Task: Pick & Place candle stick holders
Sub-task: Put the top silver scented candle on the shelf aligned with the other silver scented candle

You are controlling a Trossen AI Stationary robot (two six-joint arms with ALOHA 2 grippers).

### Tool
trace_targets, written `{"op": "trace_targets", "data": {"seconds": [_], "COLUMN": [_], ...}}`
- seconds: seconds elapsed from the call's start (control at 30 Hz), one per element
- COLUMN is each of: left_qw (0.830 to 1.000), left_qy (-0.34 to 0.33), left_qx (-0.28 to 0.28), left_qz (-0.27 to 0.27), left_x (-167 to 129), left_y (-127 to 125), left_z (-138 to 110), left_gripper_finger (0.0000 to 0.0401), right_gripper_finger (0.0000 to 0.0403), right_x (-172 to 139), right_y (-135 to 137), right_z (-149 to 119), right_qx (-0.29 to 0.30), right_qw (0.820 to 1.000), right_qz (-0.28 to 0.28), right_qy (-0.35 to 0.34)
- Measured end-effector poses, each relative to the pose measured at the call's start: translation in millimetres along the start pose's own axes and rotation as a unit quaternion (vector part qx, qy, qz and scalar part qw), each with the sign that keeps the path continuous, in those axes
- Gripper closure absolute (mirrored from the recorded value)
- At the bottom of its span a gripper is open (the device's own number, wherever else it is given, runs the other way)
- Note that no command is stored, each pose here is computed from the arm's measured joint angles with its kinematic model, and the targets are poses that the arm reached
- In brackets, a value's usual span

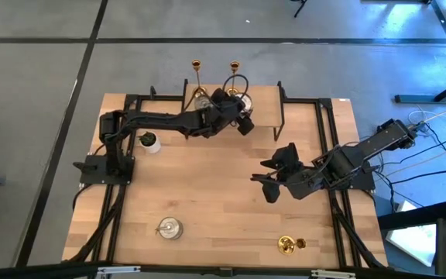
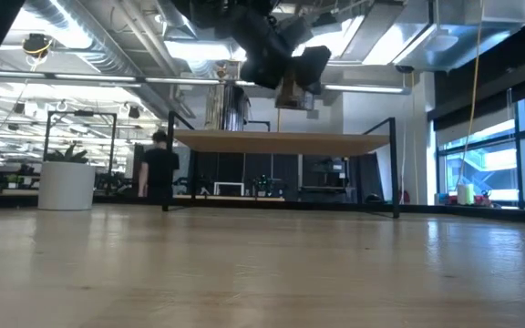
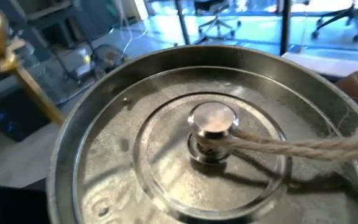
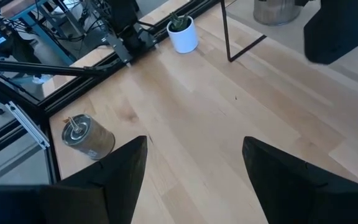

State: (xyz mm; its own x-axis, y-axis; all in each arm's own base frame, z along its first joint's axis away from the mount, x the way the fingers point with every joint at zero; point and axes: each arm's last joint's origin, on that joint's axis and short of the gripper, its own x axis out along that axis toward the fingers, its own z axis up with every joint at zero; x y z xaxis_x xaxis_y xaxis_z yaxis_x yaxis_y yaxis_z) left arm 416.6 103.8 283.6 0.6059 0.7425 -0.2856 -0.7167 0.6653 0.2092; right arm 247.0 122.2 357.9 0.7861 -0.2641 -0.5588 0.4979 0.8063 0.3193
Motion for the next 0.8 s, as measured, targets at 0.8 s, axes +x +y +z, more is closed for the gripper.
{"op": "trace_targets", "data": {"seconds": [0.8], "left_qw": [0.989], "left_qy": [0.017], "left_qx": [-0.057], "left_qz": [-0.139], "left_x": [34], "left_y": [6], "left_z": [-12], "left_gripper_finger": [0.0044], "right_gripper_finger": [0.0133], "right_x": [0], "right_y": [0], "right_z": [0], "right_qx": [0.0], "right_qw": [1.0], "right_qz": [-0.003], "right_qy": [-0.004]}}
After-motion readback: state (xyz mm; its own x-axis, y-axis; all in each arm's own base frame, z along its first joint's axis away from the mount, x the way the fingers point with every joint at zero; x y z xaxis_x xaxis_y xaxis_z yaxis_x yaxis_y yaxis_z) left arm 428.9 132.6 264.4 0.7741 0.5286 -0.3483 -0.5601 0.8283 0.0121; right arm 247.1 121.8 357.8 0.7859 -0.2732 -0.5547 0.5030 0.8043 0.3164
